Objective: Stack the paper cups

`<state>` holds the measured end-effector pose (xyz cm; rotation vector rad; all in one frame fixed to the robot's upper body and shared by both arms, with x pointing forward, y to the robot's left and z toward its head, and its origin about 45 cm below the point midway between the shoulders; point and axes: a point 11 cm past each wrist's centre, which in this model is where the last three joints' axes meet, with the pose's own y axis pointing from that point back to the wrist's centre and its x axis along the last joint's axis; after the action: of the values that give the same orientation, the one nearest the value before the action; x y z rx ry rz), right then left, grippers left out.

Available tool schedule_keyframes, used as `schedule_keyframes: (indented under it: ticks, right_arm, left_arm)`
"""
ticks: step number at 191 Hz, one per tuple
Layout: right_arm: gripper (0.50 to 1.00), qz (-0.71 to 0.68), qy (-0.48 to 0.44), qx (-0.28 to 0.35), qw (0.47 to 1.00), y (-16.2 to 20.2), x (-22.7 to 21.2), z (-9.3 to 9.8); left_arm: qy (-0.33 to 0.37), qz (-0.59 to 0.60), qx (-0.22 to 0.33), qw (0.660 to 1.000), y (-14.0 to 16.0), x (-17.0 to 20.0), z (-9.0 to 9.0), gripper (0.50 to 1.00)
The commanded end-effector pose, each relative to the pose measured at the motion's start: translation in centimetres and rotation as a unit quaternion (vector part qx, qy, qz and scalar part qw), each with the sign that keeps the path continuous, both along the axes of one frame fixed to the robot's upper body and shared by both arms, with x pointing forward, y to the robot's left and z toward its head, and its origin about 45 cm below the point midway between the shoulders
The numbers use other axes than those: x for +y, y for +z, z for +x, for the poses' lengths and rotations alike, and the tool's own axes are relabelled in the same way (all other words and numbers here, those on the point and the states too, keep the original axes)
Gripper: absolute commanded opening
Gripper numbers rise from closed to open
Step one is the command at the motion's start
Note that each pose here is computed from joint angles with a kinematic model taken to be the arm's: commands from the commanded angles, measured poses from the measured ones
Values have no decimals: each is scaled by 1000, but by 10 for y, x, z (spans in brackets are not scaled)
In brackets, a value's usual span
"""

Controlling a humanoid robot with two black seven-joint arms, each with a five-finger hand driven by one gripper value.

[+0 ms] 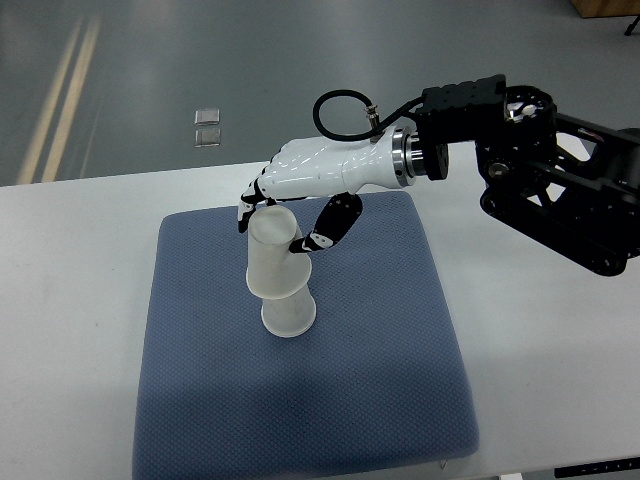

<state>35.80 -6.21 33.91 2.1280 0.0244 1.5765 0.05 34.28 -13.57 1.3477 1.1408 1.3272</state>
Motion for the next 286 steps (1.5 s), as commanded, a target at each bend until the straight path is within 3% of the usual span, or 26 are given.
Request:
schedule_keyframes:
  ticks: [1, 54, 75, 102, 180, 220, 254, 286]
  right_arm:
    - [560, -9, 0, -1, 1000, -6, 0, 0]
    - [576, -13, -5, 0, 1000, -16, -3, 0]
    - [617, -17, -1, 10, 1000, -27, -1, -5]
    - [723, 6, -2, 18, 1000, -39, 6, -9]
    - [903, 13, -16, 24, 999, -48, 9, -8]
    - [909, 18, -18, 24, 999, -45, 8, -7]
    - [909, 91, -70, 32, 993, -23, -3, 20]
    - [909, 210, -199, 116, 950, -21, -44, 66]
  left_arm:
    - [0, 0, 0, 1000, 0, 0, 0, 1000]
    - [0, 0, 0, 1000, 0, 0, 0, 1000]
    - [0, 0, 0, 1000, 0, 0, 0, 1000]
    - [0, 0, 0, 1000, 0, 0, 0, 1000]
    - [0, -1, 0, 1000, 0, 0, 0, 1000]
    - [0, 0, 0, 1000, 0, 0, 0, 1000]
    - [0, 0, 0, 1000, 0, 0, 0, 1000]
    - [0, 0, 0, 1000, 0, 0, 0, 1000]
